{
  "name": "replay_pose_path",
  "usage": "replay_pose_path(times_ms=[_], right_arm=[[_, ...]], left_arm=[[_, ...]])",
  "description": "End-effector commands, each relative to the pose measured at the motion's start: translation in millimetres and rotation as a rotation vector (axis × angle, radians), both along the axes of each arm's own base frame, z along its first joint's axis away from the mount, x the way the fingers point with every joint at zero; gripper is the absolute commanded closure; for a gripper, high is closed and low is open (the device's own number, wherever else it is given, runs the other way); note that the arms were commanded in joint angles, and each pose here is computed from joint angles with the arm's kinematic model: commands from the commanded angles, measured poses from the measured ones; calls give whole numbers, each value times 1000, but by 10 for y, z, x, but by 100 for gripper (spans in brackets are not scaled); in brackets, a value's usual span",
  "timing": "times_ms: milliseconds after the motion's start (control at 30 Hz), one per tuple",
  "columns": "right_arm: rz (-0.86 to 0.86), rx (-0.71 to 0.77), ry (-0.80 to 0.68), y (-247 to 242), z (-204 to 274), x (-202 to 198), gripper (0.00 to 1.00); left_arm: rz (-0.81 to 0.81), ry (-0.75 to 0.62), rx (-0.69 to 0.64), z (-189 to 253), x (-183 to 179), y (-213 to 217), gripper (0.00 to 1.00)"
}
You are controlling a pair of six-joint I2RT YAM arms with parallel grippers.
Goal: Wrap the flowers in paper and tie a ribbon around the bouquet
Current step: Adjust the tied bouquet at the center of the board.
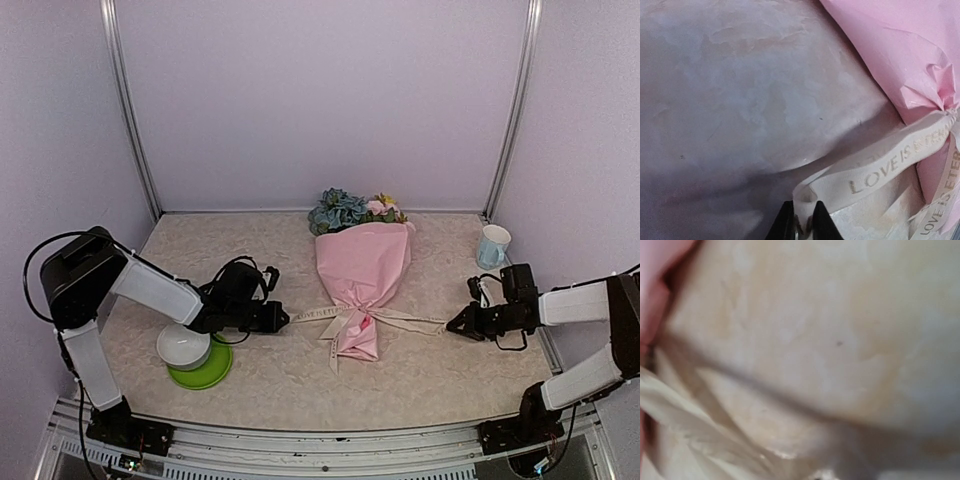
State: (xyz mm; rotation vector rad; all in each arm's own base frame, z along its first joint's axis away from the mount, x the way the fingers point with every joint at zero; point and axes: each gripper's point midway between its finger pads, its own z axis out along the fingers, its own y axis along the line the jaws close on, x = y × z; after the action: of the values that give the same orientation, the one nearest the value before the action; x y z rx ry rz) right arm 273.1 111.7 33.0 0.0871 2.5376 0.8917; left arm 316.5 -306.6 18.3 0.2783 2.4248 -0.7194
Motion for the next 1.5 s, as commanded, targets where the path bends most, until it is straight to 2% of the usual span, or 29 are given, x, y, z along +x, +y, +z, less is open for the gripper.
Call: replay_pose_path(times_ms=[0, 100, 133, 200, 233, 300, 367, 467, 533, 600, 700, 767, 967, 1233, 1467], right_arm=[[-27, -60, -51, -142, 192, 126, 69], [-77, -133, -121, -276, 485, 244, 54], [-102, -161, -148, -333, 584, 273, 52], [-148, -209, -200, -438, 774, 311, 49], [-164, -220, -223, -469, 860, 323, 49], [-172, -211, -259, -462, 985, 321, 50], [-149, -169, -271, -359, 1025, 295, 55], [-76, -111, -286, -87, 1044, 250, 62], [-27, -102, -298, 88, 1048, 225, 63], [17, -98, -312, 236, 1065, 209, 62], [77, -83, -320, 429, 1074, 184, 62], [109, -78, -320, 523, 1068, 180, 62], [184, -74, -301, 754, 982, 123, 63], [203, -76, -299, 804, 972, 103, 64], [217, -75, -286, 823, 932, 62, 66]], left_arm=[[39, -24, 100, 27, 11, 226, 66], [103, -138, 122, 390, 154, 345, 31], [127, -180, 130, 530, 193, 397, 18], [177, -256, 153, 773, 231, 504, 4], [204, -296, 166, 883, 233, 558, 2], [187, -369, 183, 1051, 139, 522, 2], [9, -443, 171, 1175, -136, 169, 11], [-367, -412, 69, 1061, -728, -440, 39], [-489, -324, 25, 834, -924, -588, 48], [-541, -281, 30, 648, -989, -648, 46], [-589, -285, 56, 469, -976, -725, 30], [-584, -294, 82, 394, -885, -763, 27], [-578, -337, 92, 296, -693, -876, 36], [-570, -393, 96, 224, -577, -918, 37], [-587, -457, 67, 336, -553, -1013, 49]])
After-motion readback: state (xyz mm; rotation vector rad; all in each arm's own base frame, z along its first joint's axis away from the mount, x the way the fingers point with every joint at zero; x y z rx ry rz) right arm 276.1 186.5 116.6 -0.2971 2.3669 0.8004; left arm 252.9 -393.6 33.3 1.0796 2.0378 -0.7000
